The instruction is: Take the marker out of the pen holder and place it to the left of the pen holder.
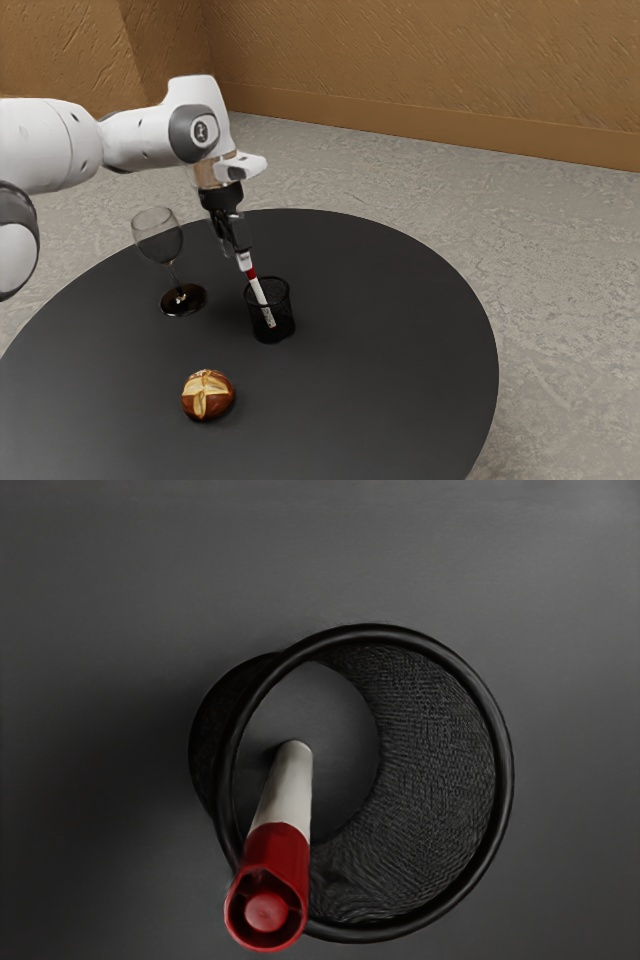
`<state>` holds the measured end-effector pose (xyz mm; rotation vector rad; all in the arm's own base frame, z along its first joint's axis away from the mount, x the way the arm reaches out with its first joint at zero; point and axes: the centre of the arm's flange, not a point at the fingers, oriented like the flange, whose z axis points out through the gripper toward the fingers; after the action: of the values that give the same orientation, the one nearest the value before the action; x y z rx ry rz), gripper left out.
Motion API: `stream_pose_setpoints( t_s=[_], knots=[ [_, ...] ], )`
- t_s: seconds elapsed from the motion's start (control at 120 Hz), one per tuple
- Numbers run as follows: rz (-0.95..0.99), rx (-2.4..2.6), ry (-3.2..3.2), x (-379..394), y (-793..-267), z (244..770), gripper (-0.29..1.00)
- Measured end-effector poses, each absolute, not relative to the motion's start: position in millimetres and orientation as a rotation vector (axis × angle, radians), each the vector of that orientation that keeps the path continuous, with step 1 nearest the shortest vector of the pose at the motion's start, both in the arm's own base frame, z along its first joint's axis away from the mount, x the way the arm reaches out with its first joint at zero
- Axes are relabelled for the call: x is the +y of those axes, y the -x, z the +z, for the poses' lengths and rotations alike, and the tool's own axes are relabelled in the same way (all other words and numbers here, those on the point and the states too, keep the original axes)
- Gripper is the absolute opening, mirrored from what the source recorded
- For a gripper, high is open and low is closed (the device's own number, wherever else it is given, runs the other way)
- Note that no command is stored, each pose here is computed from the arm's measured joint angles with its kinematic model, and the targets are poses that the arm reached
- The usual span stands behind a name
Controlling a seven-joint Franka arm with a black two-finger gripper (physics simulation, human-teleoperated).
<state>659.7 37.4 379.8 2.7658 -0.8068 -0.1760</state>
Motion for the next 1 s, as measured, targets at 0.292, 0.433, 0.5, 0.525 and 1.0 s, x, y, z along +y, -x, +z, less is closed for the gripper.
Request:
stream_pose_setpoints(
  t_s=[0.292, 0.433, 0.5, 0.525, 1.0],
  knots=[
    [-0.131, -0.758, -2.722, 36, -672, 342, 0.7],
    [-0.113, -0.766, -2.725, 36, -674, 342, 0.39],
    [-0.109, -0.77, -2.726, 36, -674, 343, 0.24],
    [-0.107, -0.772, -2.726, 36, -675, 343, 0.19],
    [0.087, -0.933, -2.797, 28, -669, 488, -0.06]
  ],
)
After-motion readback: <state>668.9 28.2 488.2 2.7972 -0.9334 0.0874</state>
